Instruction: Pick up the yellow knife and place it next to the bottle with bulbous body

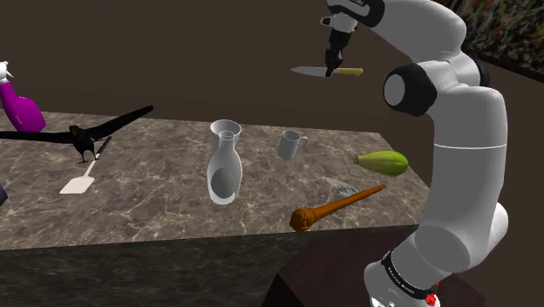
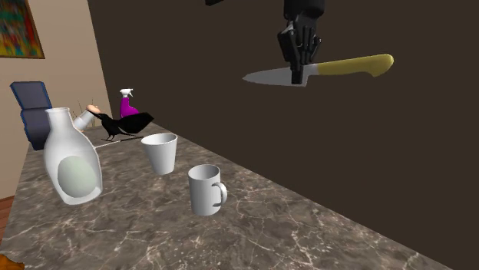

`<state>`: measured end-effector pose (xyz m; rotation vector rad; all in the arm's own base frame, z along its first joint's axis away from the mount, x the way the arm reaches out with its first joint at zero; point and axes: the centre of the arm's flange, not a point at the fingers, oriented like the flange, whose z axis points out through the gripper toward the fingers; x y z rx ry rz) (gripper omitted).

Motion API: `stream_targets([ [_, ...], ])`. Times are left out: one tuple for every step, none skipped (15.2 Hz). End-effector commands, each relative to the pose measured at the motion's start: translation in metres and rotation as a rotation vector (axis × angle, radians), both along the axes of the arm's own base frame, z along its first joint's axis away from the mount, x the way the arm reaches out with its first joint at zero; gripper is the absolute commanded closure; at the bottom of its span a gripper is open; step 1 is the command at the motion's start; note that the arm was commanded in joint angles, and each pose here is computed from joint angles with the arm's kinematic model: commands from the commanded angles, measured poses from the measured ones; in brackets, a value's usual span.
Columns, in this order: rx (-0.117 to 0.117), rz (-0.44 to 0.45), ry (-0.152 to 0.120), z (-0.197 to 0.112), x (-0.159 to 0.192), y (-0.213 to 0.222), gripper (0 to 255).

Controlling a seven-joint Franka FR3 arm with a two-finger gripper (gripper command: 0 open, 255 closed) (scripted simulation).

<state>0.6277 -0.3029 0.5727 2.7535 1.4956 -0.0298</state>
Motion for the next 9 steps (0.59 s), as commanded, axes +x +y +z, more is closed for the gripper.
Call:
stream_targets([
  [0.000, 0.000, 0.001, 0.010, 0.000, 0.001, 255],
  [0.000, 0.000, 0.001, 0.013, 0.000, 0.001, 255],
  [0.000, 0.000, 0.001, 0.013, -0.005, 0.013, 255],
  [0.000, 0.000, 0.001, 0.013, -0.011, 0.025, 255],
  [0.000, 0.000, 0.001, 0.013, -0.017, 0.037, 255],
  [0.000, 0.000, 0.001, 0.013, -0.023, 0.049, 255],
  [0.000, 0.000, 0.001, 0.013, -0.029, 0.060, 255],
  [0.000, 0.000, 0.001, 0.013, -0.034, 0.072, 255],
  [0.000, 0.000, 0.001, 0.013, -0.040, 0.084, 255],
])
